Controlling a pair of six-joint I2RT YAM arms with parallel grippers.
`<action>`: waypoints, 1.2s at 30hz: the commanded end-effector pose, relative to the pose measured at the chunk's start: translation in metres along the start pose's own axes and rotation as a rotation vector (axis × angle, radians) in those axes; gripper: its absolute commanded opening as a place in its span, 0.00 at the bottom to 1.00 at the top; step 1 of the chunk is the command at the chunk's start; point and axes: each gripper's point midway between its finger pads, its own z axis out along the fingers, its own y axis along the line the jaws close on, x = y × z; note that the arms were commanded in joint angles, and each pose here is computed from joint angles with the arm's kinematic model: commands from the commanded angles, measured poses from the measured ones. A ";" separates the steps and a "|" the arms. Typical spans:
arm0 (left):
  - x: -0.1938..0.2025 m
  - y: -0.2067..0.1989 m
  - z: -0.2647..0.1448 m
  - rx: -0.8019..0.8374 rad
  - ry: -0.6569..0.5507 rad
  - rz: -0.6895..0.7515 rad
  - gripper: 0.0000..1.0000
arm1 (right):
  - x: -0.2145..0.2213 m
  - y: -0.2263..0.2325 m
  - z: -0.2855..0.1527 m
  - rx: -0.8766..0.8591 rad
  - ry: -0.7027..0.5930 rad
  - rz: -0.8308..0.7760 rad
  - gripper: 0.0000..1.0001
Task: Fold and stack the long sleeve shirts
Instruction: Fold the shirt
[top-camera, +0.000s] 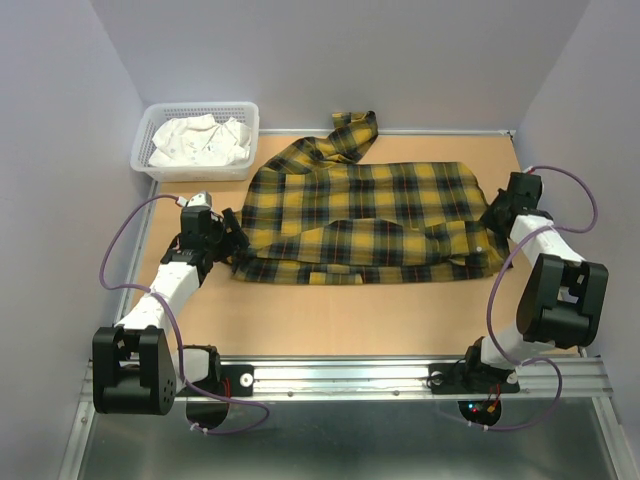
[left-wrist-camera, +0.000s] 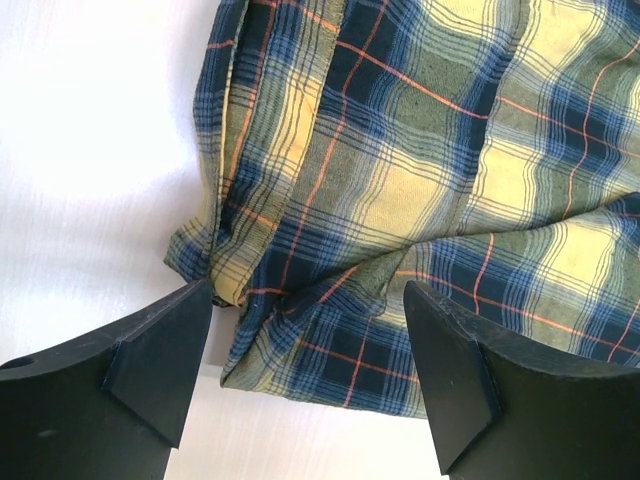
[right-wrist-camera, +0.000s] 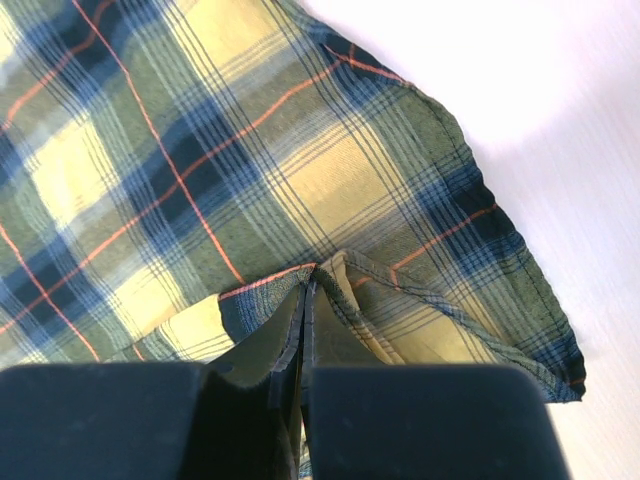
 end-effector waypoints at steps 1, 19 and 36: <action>-0.014 -0.003 -0.002 0.003 -0.047 -0.001 0.89 | -0.042 0.012 -0.004 -0.030 -0.114 0.021 0.01; -0.020 -0.077 -0.015 0.192 -0.009 -0.020 0.89 | 0.002 0.092 -0.047 -0.445 0.066 0.125 0.59; 0.043 -0.088 0.064 0.050 0.164 -0.096 0.77 | 0.080 0.052 0.015 -0.282 0.188 0.205 0.57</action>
